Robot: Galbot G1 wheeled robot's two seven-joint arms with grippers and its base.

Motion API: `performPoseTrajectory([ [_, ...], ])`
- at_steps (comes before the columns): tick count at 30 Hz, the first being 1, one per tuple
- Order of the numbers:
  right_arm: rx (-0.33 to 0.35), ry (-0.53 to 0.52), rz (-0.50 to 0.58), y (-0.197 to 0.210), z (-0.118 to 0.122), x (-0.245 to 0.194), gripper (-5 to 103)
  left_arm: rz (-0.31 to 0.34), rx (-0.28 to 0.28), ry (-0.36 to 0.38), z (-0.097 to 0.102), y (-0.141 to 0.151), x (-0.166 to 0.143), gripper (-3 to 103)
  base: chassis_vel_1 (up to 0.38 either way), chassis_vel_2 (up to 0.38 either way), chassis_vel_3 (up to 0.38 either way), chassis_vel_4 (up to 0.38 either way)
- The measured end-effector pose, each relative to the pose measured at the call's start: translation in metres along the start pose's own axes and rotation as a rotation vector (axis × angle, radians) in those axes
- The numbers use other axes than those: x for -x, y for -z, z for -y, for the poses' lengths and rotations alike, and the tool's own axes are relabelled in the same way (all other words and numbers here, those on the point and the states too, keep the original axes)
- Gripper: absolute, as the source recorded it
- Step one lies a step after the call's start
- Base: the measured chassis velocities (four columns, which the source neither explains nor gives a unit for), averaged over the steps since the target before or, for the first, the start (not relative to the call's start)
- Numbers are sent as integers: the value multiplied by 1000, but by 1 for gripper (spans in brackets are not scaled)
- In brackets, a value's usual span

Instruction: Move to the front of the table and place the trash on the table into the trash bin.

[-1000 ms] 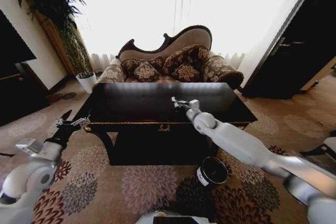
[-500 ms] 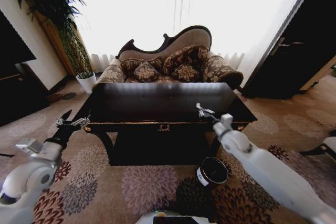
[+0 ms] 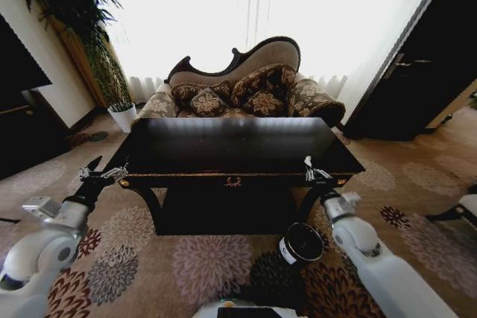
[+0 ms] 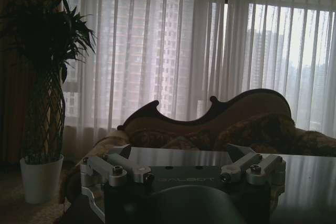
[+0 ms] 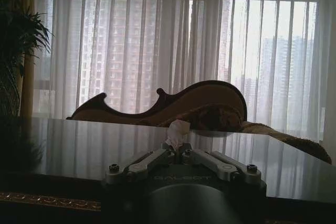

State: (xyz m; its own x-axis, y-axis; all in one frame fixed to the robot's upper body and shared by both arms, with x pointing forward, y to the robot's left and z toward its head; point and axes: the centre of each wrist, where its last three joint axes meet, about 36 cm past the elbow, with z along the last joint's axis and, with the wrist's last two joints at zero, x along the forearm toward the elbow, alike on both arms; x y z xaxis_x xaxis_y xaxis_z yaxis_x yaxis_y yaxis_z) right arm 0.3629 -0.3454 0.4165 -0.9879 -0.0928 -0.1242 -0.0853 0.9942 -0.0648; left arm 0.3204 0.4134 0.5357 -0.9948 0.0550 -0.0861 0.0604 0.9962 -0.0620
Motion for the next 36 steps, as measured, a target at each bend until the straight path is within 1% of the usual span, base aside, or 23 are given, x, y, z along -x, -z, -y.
performPoseTrajectory([
  [3,-2,-48,17,-26,6,-23,2,0,0,0,0,0,0,100,0,0,0,0],
  [4,-2,-48,17,-26,6,-23,2,0,0,0,0,0,0,100,0,0,0,0],
  [7,6,-98,11,-48,8,-38,2,0,0,0,0,0,0,100,0,0,0,0],
  [9,10,-108,4,-53,8,-41,2,0,0,0,0,0,0,100,0,0,0,0],
  [12,24,-156,-50,-96,-4,-61,2,0,0,0,0,0,0,100,0,0,0,0],
  [13,24,-156,-50,-96,-4,-61,2,0,0,0,0,0,0,100,0,0,0,0],
  [16,65,-175,-107,-123,-15,-73,2,0,0,0,0,0,0,100,0,0,0,0],
  [17,78,-182,-143,-142,-21,-79,2,0,0,0,0,0,0,100,0,0,0,0],
  [18,78,-182,-143,-142,-21,-79,2,0,0,0,0,0,0,100,0,0,0,0],
  [21,77,-185,-196,-167,-26,-85,2,0,0,0,0,0,0,100,0,0,0,0],
  [22,81,-185,-235,-182,-29,-88,2,0,0,0,0,0,0,100,0,0,0,0],
  [24,81,-185,-239,-184,-29,-88,2,0,0,0,0,0,0,100,0,0,0,0],
  [27,52,-179,-336,-222,-28,-95,2,0,0,0,0,0,0,100,0,0,0,0],
  [28,52,-179,-336,-222,-28,-95,2,0,0,0,0,0,0,100,0,0,0,0],
  [29,45,-180,-360,-230,-27,-97,2,0,0,0,0,0,0,100,0,0,0,0],
  [32,19,-198,-436,-257,-17,-98,2,0,0,0,0,0,0,100,0,0,0,0],
  [34,13,-203,-451,-262,-13,-97,2,0,0,0,0,0,0,100,0,0,0,0],
  [36,8,-223,-480,-273,-3,-92,2,0,0,0,0,0,0,100,0,0,0,0],
])
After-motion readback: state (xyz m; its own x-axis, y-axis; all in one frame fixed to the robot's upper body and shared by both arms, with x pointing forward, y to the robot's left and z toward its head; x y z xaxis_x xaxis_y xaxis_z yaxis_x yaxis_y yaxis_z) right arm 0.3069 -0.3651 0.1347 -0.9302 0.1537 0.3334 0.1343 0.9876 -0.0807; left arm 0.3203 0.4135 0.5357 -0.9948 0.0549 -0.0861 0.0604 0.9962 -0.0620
